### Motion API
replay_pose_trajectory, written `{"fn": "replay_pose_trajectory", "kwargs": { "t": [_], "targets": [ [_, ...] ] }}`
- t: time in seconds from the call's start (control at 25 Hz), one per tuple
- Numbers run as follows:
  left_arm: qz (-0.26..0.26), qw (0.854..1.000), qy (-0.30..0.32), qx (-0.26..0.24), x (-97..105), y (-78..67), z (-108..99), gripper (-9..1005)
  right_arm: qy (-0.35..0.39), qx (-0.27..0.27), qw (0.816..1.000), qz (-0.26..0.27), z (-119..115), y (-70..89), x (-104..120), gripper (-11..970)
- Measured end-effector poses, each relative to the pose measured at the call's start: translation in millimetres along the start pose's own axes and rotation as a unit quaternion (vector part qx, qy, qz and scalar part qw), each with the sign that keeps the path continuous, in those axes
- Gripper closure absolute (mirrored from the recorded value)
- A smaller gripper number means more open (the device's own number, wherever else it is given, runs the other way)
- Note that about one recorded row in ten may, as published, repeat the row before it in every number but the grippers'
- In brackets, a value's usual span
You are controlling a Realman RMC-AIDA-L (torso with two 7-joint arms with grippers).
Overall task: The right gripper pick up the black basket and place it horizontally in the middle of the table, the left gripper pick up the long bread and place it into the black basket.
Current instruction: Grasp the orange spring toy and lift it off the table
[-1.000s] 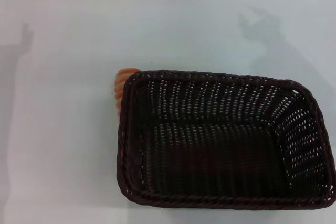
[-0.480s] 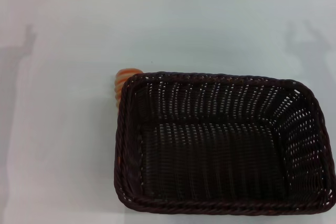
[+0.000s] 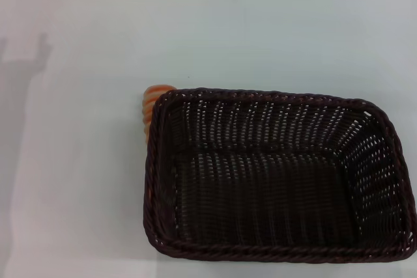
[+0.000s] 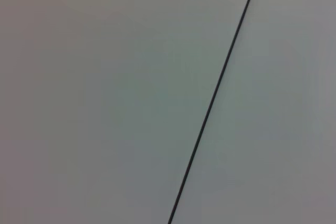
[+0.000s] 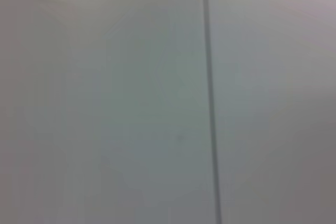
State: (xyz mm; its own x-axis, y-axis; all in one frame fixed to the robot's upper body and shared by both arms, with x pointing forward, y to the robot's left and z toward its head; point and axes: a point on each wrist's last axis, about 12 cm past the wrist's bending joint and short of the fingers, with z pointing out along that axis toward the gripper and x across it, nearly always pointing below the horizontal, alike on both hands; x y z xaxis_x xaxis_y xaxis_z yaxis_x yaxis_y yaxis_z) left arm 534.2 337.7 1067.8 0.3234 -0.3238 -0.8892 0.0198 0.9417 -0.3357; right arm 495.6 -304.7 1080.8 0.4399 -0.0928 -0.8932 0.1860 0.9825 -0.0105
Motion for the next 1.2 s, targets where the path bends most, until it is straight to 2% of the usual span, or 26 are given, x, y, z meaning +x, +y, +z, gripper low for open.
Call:
{"fn": "replay_pose_trajectory", "kwargs": {
  "t": [0.2, 0.76, 1.0, 1.2],
  "targets": [
    [0.000, 1.000, 0.004, 0.006, 2, -2.3, 0, 125, 0.012, 0.022, 1.000, 0.005, -6, -10.9, 8, 589],
    [-0.002, 1.000, 0.010, 0.014, 4, -5.5, -2, 126, 0.020, 0.021, 1.000, 0.003, -13, -13.9, 10, 589],
    [-0.005, 0.999, 0.036, 0.035, 10, -14.2, 1, 125, 0.024, 0.018, 1.000, -0.001, -13, -14.1, 12, 589],
    [-0.012, 0.995, 0.087, 0.056, 17, -18.9, 8, 126, 0.028, 0.015, 0.999, -0.002, -11, -13.3, 14, 589]
  ]
}}
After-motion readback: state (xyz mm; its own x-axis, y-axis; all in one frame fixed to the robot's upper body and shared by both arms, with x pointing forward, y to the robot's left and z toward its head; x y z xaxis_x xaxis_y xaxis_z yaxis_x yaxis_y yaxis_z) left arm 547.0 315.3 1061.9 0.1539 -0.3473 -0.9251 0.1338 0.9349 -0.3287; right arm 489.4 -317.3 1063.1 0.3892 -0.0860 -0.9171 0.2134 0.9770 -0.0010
